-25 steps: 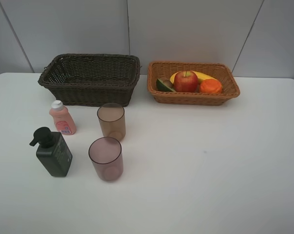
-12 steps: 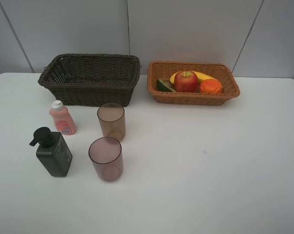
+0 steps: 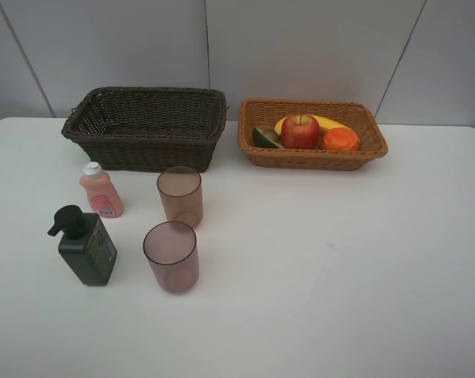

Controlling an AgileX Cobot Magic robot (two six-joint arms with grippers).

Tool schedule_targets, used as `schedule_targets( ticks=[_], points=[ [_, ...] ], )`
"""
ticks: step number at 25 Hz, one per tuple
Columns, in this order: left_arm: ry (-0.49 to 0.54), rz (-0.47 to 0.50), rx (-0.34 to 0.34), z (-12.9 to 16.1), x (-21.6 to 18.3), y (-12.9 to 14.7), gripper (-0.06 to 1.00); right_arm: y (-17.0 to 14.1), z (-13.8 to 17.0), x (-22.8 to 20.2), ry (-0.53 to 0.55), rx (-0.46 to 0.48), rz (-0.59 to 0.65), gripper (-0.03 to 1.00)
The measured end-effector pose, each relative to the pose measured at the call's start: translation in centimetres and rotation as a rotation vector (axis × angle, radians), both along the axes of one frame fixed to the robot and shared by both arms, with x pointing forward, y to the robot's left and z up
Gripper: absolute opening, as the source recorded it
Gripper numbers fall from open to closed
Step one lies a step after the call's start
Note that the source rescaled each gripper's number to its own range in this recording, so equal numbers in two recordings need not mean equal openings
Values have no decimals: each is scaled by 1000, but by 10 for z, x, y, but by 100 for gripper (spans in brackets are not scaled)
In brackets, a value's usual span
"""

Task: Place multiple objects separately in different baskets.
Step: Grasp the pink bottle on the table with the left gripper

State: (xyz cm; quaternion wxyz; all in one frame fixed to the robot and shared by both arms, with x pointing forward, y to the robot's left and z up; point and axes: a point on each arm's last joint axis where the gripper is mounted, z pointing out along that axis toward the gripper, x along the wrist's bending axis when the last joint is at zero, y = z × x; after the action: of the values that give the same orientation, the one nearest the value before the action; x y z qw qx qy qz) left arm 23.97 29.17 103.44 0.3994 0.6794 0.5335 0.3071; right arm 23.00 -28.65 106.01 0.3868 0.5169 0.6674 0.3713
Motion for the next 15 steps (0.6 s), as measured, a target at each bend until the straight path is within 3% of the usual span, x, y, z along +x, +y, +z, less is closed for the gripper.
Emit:
schedule_targets(
  ticks=[5,15],
  points=[
    [-91,8,-20,12,1,0,98,0,0,0,0,-1,0,98],
    [3,14,-11,56,42,-5,98,0,0,0,-1,-1,-1,98]
  ],
)
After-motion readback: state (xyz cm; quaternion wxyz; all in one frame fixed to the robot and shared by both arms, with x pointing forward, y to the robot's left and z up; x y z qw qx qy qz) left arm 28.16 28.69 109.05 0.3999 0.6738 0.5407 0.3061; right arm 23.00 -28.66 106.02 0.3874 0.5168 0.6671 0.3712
